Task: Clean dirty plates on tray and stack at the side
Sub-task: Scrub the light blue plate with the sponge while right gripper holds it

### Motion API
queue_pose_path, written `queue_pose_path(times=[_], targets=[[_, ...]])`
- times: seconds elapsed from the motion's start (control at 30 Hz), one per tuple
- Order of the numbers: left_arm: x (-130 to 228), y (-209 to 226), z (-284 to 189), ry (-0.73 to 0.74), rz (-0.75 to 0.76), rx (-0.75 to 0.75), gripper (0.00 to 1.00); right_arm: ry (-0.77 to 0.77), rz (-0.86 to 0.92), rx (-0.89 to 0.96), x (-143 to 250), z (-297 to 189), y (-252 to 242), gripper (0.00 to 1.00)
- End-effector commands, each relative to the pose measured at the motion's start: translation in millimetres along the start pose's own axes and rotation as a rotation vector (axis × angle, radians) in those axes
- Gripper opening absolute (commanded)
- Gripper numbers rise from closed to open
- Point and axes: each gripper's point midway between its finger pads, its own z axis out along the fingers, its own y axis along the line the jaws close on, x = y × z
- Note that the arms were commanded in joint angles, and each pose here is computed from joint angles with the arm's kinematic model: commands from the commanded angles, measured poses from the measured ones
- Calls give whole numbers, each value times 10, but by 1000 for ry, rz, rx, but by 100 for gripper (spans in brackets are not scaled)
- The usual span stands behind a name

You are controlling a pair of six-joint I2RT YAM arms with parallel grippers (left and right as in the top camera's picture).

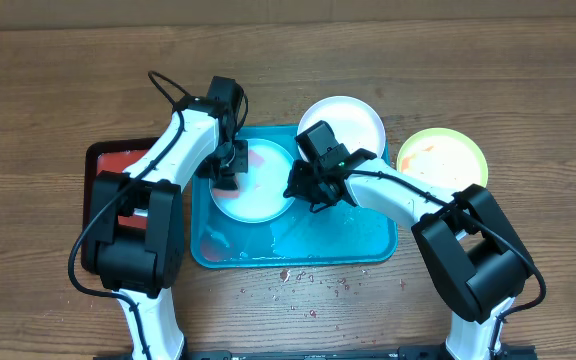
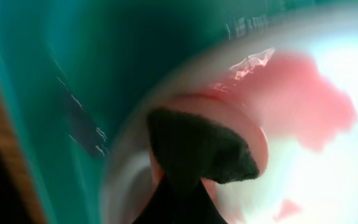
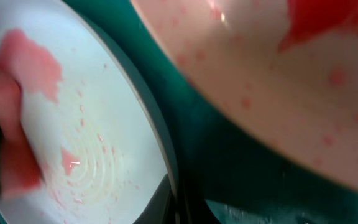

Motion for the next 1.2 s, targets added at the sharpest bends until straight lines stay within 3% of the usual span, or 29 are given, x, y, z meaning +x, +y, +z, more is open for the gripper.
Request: queue_pose_path(times=[0.0,0.13,0.27,0.5,0.6,0.7,0.83,0.9,0.97,1.03,1.17], targets=[[-262,189,-120,-129,81,-94,4,83,14,12,189,85,-74,4],[-335,-10,-19,-176,152,-18,4,82,11,11,187,85,-73,4],[-26,-275,140,-86,239,80,4,81,10,10,183,86,-69,4],[896,-1089,-106,144,617,606,4,80,7,9,182,86,-67,4],[920,-1145,-154,136,645,656,4,79,6,7,178,86,-62,4],[651,-995,-24,80,529,537,4,79,6,7,179,86,-63,4],[81,-252,217,-41,53,123,4,80,6,9,182,86,-67,4],[-40,192,222,-101,-178,-76,4,80,6,9,182,86,-67,4],[-48,479,193,-132,-309,-199,5,80,6,9,181,86,-67,4],[-3,641,166,-135,-367,-274,4,80,6,9,181,86,-67,4],[217,612,177,-34,-288,-276,4,78,6,7,176,88,-62,4]])
